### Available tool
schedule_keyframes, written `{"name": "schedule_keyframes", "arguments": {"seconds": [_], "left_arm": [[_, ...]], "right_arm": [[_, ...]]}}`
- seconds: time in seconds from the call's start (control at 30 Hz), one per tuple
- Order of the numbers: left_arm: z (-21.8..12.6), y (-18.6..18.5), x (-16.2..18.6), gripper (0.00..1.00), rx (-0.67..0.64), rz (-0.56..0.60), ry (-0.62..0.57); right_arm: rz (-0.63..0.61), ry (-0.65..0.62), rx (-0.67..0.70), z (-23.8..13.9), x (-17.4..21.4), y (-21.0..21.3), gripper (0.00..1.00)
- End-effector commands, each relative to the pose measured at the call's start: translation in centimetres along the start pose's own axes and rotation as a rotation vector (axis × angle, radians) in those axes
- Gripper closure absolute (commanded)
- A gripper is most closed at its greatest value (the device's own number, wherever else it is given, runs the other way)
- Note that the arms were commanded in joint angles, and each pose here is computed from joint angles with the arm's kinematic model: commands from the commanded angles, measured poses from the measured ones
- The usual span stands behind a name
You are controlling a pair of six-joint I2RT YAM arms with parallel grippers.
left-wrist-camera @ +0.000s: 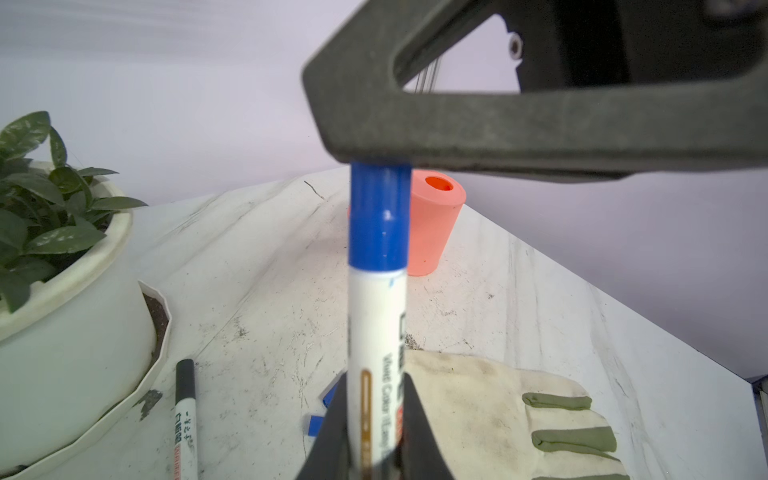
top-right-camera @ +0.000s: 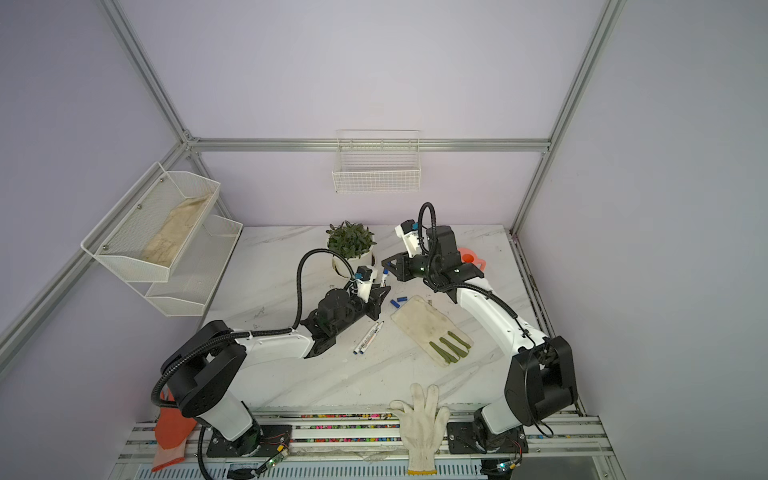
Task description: Insert the pens into the pen caps
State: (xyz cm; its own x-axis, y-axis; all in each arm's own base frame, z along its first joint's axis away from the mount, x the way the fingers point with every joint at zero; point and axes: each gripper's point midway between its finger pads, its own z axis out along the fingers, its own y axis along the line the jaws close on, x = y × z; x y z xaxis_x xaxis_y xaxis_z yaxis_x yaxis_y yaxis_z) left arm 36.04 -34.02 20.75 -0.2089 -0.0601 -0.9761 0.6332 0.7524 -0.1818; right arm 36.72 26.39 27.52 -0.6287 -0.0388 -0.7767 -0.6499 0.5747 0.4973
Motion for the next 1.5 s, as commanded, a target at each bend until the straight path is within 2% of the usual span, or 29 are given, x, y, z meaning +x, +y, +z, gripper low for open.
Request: {"name": "schedule_keyframes", "arguments": {"seconds": [0.0, 0.2, 0.43, 0.5, 0.73, 0.9, 1.0, 1.13, 1.3, 1.47], "left_arm": [[-2.0, 1.4, -8.5, 1.0, -0.067, -0.077, -0.324], [-1.6, 1.0, -8.4, 1.0, -0.049, -0.082, -0.319], [-1.4, 0.6, -8.3, 1.0, -0.039, -0.081, -0.314], [-1.4, 0.6, -8.2, 1.0, -0.037, -0.084, -0.311], [-1.2, 0.6, -7.2, 1.0, -0.039, -0.087, -0.286], [-0.9, 1.0, -6.3, 1.0, -0.057, -0.117, -0.265], [-0.4, 1.2, -4.6, 1.0, -0.065, -0.124, -0.205], [0.7, 1.3, -0.9, 1.0, -0.063, -0.088, -0.031], [1.5, 2.1, 3.5, 1.0, -0.064, -0.066, 0.185], [2.8, 2.9, 5.2, 1.0, -0.043, -0.025, 0.309]], "right_arm": [[0.118, 0.16, 0.032, 0.4, 4.6, -1.3, 0.86], [0.119, 0.153, 0.046, 0.5, 4.2, -1.5, 0.77], [0.109, 0.138, 0.049, 0.5, 3.8, -1.6, 0.8], [0.096, 0.128, 0.037, 0.4, 3.4, -1.2, 0.77], [0.027, 0.039, -0.002, -1.2, 0.9, 0.9, 0.67], [-0.014, -0.052, 0.02, -2.8, -1.1, 1.8, 0.64], [-0.003, -0.072, 0.081, -3.0, -1.5, 0.8, 0.64], [0.041, -0.07, 0.155, -2.6, -1.0, -1.0, 0.65], [0.087, -0.045, 0.178, -1.9, 0.0, -2.2, 0.65], [0.103, -0.026, 0.184, -1.5, 0.7, -2.7, 0.66]]}}
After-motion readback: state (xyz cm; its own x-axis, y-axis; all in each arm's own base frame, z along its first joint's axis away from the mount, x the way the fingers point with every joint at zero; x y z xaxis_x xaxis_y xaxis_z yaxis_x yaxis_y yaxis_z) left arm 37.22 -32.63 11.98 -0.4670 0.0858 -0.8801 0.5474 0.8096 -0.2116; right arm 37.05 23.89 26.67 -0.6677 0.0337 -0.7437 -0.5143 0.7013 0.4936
